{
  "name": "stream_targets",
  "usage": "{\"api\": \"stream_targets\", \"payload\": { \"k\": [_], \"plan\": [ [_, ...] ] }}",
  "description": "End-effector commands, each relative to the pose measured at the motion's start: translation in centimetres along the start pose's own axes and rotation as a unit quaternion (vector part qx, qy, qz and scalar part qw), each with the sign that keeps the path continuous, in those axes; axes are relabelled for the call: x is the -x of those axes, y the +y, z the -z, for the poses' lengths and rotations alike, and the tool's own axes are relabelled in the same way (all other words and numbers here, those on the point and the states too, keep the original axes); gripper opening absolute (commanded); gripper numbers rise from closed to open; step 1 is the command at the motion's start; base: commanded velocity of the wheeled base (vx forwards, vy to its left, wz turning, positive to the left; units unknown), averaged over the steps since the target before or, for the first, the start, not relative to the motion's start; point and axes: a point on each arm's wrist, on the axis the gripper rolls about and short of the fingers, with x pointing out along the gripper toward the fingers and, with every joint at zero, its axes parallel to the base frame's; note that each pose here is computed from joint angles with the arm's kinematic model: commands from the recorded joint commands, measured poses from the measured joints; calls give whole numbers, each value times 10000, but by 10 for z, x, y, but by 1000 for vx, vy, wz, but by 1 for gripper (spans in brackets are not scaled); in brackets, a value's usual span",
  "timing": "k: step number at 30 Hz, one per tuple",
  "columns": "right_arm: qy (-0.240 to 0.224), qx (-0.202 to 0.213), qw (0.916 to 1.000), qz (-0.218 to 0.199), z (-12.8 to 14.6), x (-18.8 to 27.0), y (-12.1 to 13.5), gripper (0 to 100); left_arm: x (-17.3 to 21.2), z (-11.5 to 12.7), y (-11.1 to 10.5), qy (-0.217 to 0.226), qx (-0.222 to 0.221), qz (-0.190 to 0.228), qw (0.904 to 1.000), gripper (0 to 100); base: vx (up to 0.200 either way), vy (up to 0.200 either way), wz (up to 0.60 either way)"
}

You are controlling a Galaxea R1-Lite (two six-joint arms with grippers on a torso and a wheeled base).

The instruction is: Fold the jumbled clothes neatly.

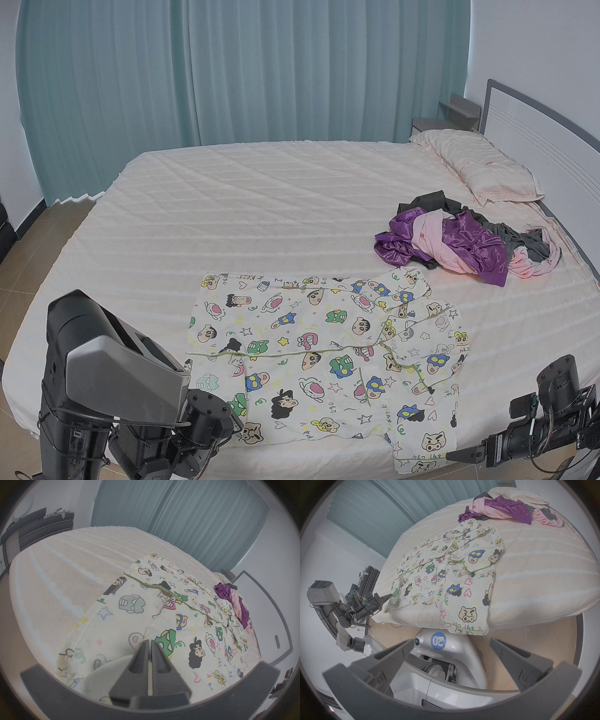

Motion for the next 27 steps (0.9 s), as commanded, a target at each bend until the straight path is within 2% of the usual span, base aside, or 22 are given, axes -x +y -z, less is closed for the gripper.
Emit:
{"api": "stream_targets", "payload": {
  "k": [1,5,10,11,19,22,27],
  "plan": [
    [135,-16,9999,52,6,0,-3,100,2,-1,1,-52,-98,-43,9999,0,0,0,0],
    [131,-8,9999,45,6,1,-3,100,2,-3,2,-222,-357,-180,9990,0,0,0,0],
    [23,12,10000,9,6,4,-2,100,2,-6,4,-330,-1002,-280,9940,0,0,0,0],
    [23,12,10000,9,6,4,-2,100,2,-6,4,-330,-1002,-280,9940,0,0,0,0],
    [30,4,10000,9,6,4,-2,100,-3,-20,9,-594,-1894,-585,9783,0,0,0,0],
    [27,4,10000,16,6,4,-2,100,-3,-23,11,-629,-2113,-627,9734,0,0,0,0],
    [24,-2,10000,19,6,4,-2,100,-1,-27,10,-703,-2117,-577,9731,0,0,0,0]
  ]
}}
